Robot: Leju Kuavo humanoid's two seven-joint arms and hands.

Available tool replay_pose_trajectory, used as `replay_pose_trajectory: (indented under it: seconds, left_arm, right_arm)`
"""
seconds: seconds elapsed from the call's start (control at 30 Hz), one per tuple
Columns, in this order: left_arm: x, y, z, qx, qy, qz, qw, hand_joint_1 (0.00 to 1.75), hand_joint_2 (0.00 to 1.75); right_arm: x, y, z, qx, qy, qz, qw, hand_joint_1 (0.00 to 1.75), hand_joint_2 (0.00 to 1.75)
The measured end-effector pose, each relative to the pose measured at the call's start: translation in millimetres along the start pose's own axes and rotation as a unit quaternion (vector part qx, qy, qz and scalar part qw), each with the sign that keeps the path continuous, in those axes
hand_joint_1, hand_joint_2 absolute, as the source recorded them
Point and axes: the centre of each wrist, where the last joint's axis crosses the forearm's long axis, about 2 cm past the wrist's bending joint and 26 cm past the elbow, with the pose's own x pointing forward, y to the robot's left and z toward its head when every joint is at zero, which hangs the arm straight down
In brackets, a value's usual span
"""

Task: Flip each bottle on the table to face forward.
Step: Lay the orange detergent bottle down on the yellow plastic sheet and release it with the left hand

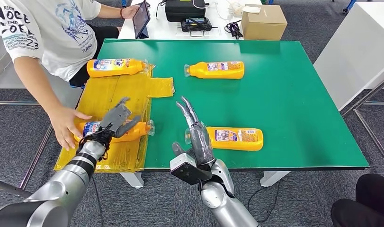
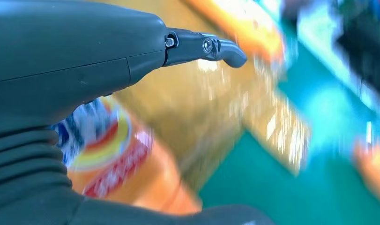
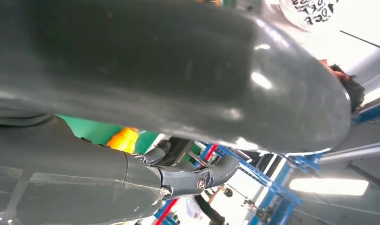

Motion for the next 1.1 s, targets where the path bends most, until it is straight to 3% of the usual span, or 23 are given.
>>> replay_pose_trajectory:
  seconds: [0.07, 0.13, 0.27, 0.37, 0.43, 0.5, 0.53, 0.6, 0.67, 1.1]
  left_arm:
    - [3.2, -4.4, 0.8, 0.05, -0.009, -0.039, 0.998, 0.0, 0.0]
    - [9.7, -5.0, 1.8, 0.108, -0.036, -0.15, 0.982, 0.0, 0.0]
    - [41.3, 16.5, 0.2, 0.213, -0.159, -0.385, 0.884, 0.0, 0.0]
    - [54.4, 27.4, 7.4, 0.269, -0.178, -0.386, 0.864, 0.0, 0.0]
    - [58.0, 30.1, 11.7, 0.33, -0.16, -0.326, 0.871, 0.0, 0.0]
    - [56.0, 27.0, 13.5, 0.397, -0.126, -0.208, 0.885, 0.0, 0.0]
    - [53.0, 22.3, 13.6, 0.425, -0.105, -0.13, 0.89, 0.0, 0.0]
    - [45.8, 7.6, 14.1, 0.459, -0.06, 0.033, 0.886, 0.0, 0.87]
    - [40.5, -6.9, 16.4, 0.468, -0.031, 0.133, 0.873, 0.0, 1.75]
    - [32.6, -56.8, 33.6, 0.385, -0.003, 0.171, 0.907, 0.0, 1.75]
  right_arm:
    - [-1.0, 1.3, 1.8, 0.002, 0.002, 0.0, 1.0, 0.0, 0.0]
    - [-1.5, 2.5, 2.5, 0.004, 0.0, 0.001, 1.0, 0.0, 0.0]
    - [-2.4, 7.1, 4.3, 0.009, 0.009, -0.007, 1.0, 0.0, 0.0]
    - [-4.3, 10.8, 7.8, 0.01, 0.015, -0.003, 1.0, 0.0, 0.0]
    - [-5.3, 11.3, 9.3, 0.007, 0.019, 0.006, 1.0, 0.0, 0.87]
    - [-6.2, 10.1, 10.4, 0.005, 0.029, 0.027, 0.999, 0.0, 1.75]
    - [-7.2, 8.5, 11.2, 0.005, 0.038, 0.039, 0.998, 0.0, 1.75]
    - [-11.7, 1.6, 13.8, 0.007, 0.063, 0.064, 0.996, 0.0, 1.75]
    - [-18.7, -8.5, 17.0, 0.01, 0.084, 0.084, 0.993, 0.0, 1.75]
    - [-70.3, -80.2, 21.0, 0.059, 0.201, 0.191, 0.959, 0.0, 1.75]
